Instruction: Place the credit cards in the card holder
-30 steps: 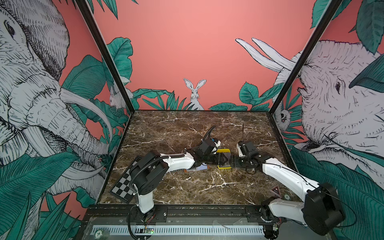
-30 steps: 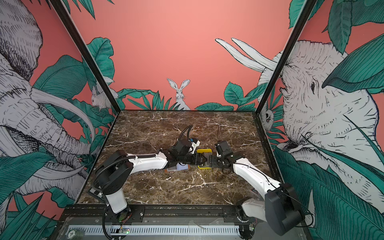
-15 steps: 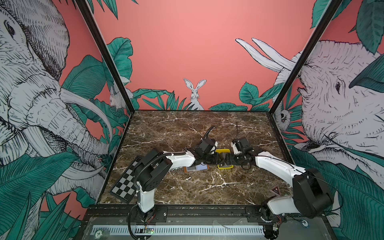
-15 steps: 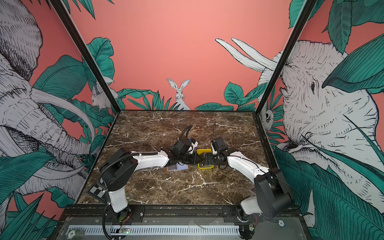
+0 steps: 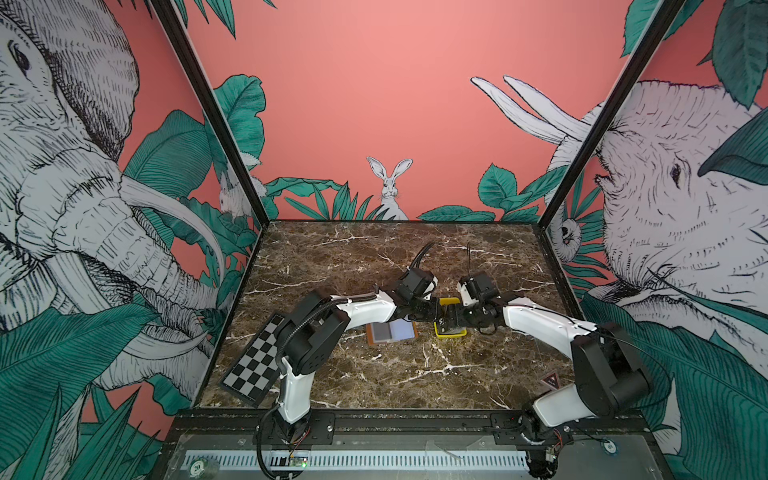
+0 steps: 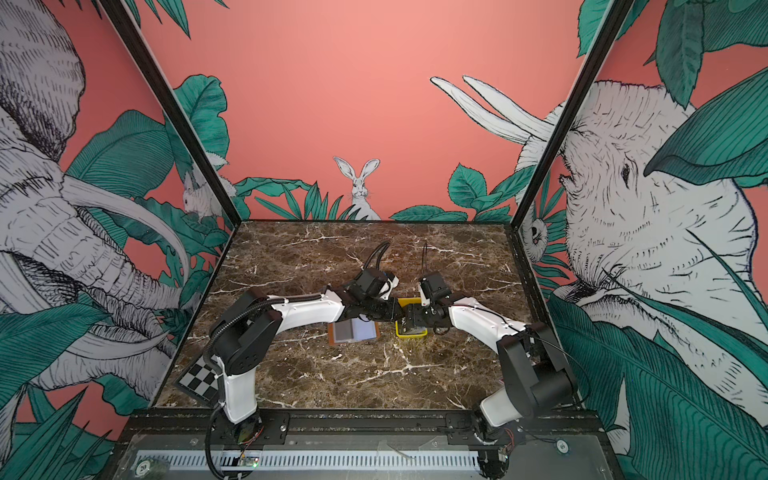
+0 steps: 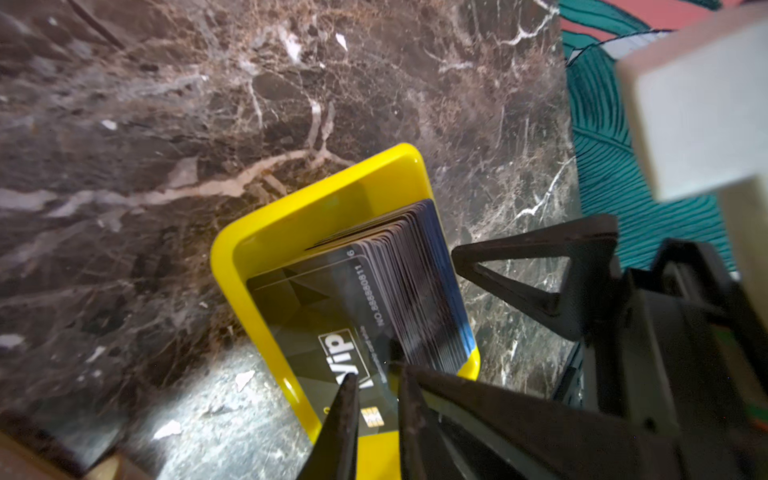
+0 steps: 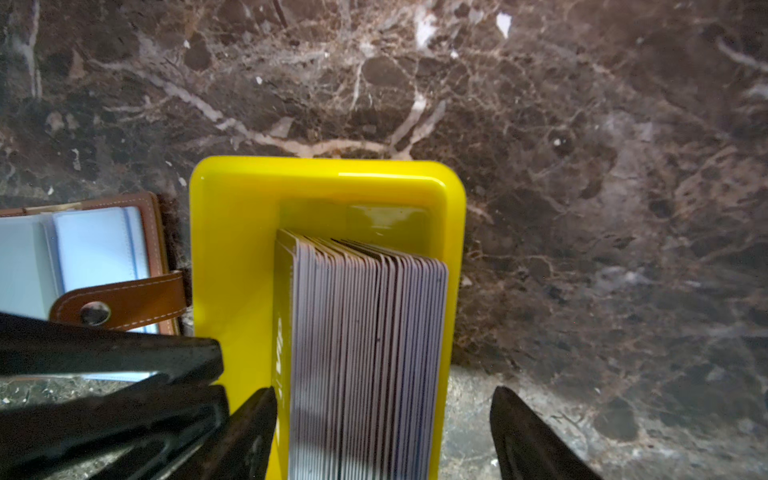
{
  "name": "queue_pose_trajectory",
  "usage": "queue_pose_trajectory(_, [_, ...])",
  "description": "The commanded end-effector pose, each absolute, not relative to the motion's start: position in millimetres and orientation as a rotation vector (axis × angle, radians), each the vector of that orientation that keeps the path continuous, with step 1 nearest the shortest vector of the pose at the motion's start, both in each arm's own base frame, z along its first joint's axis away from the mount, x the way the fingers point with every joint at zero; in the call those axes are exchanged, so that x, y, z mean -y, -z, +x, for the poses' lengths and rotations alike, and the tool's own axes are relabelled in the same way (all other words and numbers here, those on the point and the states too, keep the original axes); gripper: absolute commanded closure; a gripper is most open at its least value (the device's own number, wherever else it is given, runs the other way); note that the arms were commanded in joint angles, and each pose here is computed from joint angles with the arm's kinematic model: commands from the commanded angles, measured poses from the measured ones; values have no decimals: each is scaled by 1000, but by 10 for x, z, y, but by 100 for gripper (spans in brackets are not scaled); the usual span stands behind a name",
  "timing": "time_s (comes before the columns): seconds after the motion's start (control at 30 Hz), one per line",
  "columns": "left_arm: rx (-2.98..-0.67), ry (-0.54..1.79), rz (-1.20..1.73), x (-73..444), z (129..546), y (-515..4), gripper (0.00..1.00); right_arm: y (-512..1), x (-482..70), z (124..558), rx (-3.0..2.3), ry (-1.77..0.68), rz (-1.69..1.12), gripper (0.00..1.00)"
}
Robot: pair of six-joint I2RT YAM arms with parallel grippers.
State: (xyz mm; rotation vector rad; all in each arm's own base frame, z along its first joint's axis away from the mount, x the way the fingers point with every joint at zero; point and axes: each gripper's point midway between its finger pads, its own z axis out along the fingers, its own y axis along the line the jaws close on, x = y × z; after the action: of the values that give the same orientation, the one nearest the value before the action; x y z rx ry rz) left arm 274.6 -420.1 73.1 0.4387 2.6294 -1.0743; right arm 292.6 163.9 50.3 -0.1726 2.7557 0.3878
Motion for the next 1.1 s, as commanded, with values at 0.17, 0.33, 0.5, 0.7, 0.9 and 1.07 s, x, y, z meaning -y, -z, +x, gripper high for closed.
queue_pose_trajectory(0.17, [-2727, 959, 446, 4082, 2720, -582, 83, -472, -1608, 3024, -2741, -352, -161, 21])
queue_pose_trajectory(0.33, [-2746, 922, 455, 4060, 2728, -558, 85, -479, -1557, 3015, -2736, -347, -131, 21])
queue_pose_trajectory(0.5, [-2754, 909, 468, 4071, 2735, -549, 85, -571, -1543, 3024, -2713, -350, -135, 22])
queue_pose_trajectory(0.7, [-2770, 919, 472, 4101, 2733, -499, 85, -584, -1489, 2993, -2723, -327, -138, 22])
queue_pose_trajectory(0.9, [-2784, 926, 467, 4114, 2722, -447, 83, -618, -1461, 2967, -2718, -320, -140, 22])
queue_pose_trajectory(1.07, [-2792, 933, 462, 4125, 2718, -416, 81, -665, -1442, 2951, -2708, -315, -139, 22])
